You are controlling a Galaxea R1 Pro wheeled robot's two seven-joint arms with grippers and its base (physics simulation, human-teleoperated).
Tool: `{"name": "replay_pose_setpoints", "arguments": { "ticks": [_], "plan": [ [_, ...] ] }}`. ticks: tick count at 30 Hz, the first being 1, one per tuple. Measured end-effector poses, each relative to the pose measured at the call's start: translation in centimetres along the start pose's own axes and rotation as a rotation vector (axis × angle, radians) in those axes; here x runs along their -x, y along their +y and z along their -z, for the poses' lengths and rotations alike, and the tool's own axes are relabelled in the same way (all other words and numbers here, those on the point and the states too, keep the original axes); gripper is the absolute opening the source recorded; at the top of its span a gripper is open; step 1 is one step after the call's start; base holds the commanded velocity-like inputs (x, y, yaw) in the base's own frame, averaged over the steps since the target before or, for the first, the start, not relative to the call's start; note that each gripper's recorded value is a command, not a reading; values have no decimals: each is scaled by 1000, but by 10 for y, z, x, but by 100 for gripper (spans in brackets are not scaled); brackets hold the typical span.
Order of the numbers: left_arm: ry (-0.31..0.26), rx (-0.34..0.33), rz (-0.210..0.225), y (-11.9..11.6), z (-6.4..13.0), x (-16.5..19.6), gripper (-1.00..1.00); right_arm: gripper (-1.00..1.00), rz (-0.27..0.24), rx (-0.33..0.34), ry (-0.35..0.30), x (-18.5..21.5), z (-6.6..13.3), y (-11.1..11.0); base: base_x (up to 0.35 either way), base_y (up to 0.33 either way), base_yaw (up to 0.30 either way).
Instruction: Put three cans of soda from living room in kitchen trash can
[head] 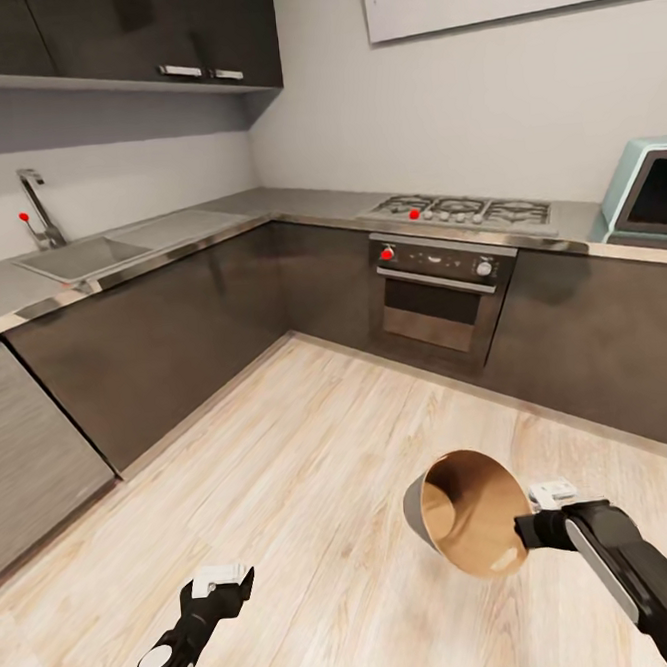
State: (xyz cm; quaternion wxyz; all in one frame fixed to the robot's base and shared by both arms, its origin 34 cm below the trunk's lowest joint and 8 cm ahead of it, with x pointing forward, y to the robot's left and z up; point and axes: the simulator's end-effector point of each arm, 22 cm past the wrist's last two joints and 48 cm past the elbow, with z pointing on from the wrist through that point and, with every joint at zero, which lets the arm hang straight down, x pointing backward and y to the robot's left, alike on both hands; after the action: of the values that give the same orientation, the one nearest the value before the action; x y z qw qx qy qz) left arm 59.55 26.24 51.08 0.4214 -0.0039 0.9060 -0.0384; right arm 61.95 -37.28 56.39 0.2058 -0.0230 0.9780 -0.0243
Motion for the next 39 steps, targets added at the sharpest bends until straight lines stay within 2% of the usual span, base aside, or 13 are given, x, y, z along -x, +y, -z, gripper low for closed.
{"name": "replay_pose_setpoints", "arguments": {
  "ticks": [2, 5, 8, 14, 18, 24, 26, 28, 31, 34, 39],
  "plan": [
    [0, 0, 0, 0, 2, 3, 100, -100, -33, 11, 1, -4, 4, -3, 0, 0, 0],
    [1, 0, -1, 0, 5, 8, 100, -100, -25, -17, 3, -5, 8, -13, 0, 0, 0],
    [1, 1, -1, -1, 9, 12, 100, -100, -48, -3, 1, -5, 13, -13, 0, 0, 0],
    [1, 0, -1, -2, 15, 22, 100, -100, -68, -22, 3, -5, 24, -25, 0, 0, 0],
    [2, 1, -1, -2, 19, 28, 100, -100, -82, -16, 12, -9, 29, -25, 0, 0, 0],
    [2, 1, 0, -3, 25, 37, 100, -100, -81, -15, 0, -6, 38, -26, 0, 0, 0],
    [1, 1, -1, -3, 27, 40, 100, -100, -84, -16, 2, -22, 37, -28, 0, 0, 0],
    [1, 1, -1, -3, 30, 43, 100, -100, -64, -32, -12, -22, 40, -32, 0, 0, 0],
    [1, 1, -1, -3, 33, 47, 100, -100, -76, -2, -25, -27, 44, -25, 0, 0, 0],
    [1, 1, -1, -4, 36, 51, 100, -100, -56, -11, -24, -41, 46, -27, 0, 0, 0],
    [1, 1, -3, -5, 41, 59, 100, -100, -52, -6, -38, -57, 50, -26, 0, 0, 0]
  ]
}}
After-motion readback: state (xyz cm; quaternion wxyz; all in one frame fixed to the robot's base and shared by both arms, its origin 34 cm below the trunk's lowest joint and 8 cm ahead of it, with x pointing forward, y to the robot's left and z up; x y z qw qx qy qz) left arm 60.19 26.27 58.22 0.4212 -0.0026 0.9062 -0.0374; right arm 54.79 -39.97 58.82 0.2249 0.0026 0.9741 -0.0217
